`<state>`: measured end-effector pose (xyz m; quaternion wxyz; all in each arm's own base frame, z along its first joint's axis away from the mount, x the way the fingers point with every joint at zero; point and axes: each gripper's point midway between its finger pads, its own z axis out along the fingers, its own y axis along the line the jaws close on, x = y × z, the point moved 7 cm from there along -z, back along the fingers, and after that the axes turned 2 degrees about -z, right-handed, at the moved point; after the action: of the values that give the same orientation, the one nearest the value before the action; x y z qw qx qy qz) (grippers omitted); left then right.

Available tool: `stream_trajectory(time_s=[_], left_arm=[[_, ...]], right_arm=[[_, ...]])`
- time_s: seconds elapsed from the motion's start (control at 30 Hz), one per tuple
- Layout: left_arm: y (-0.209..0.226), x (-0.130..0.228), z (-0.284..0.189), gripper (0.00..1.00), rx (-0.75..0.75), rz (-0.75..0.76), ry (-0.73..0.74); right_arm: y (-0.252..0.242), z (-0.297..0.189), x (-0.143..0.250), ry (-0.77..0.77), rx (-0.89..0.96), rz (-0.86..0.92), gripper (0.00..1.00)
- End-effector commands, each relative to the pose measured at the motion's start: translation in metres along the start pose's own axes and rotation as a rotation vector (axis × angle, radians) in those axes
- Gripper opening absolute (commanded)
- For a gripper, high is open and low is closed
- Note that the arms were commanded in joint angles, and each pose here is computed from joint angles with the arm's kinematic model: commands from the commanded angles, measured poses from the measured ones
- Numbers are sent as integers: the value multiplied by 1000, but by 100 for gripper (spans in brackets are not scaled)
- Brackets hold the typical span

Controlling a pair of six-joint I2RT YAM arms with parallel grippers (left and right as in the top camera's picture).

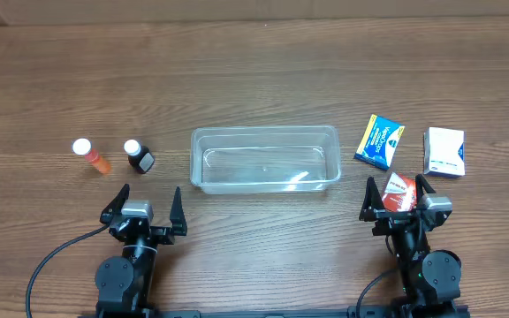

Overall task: Pack container
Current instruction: 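Move the left gripper to the dark brown bottle and grasp it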

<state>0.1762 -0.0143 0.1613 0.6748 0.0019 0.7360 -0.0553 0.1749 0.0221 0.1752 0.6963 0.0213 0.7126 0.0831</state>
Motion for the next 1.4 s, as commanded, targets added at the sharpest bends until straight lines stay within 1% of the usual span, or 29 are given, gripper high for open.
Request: stream_trajectory(time_s=[0.0,0.47,0.53,0.57,0.63,0.7,0.83,0.9,0.93,0.97,1.07,1.1,1.13,1.2,1.23,1.27,1.3,1.37], left_arm=[[1,0,0,100,2,25,-6],[1,0,0,100,1,21,-6],[0,0,0,100,3,21,-9],[-1,-4,0,100,18,-7,-28],[0,-4,0,100,8,-107,-27],[-1,-14,-3,100,11,-184,-37],[-2,-63,-27,100,-31,-193,11],[-3,-84,-34,100,-39,-193,53],[-3,-95,-36,100,-62,-197,95],[0,-109,-38,100,-113,-200,168],[-1,-135,-36,100,-159,-190,346],[-2,-146,-33,100,-169,-188,425],[-6,-155,-31,100,-161,-191,553],[-7,-151,-33,100,-173,-193,721],[-7,-142,-34,100,-186,-192,817],[-7,-137,-35,100,-195,-190,868],[-6,-133,-34,100,-201,-189,903],[-7,-138,-25,100,-196,-194,928]], right_arm=[[-1,0,2,-5,4,-4,100],[0,0,2,-3,-10,-3,100],[3,0,3,8,-43,50,100],[6,0,3,12,-64,76,100],[7,-1,0,21,-71,75,100],[3,-6,-11,33,-17,74,100],[4,-16,-42,133,30,65,100],[7,-16,-64,182,40,65,100],[10,-13,-77,240,53,83,100],[11,-11,-86,302,68,94,100],[19,1,-101,518,72,91,100],[22,6,-105,630,80,89,100],[26,12,-110,775,81,91,100],[33,16,-110,927,58,111,100],[33,18,-107,1011,71,112,100],[33,20,-104,1065,83,107,100],[32,21,-102,1084,89,106,100],[30,26,-99,1095,116,93,100]])
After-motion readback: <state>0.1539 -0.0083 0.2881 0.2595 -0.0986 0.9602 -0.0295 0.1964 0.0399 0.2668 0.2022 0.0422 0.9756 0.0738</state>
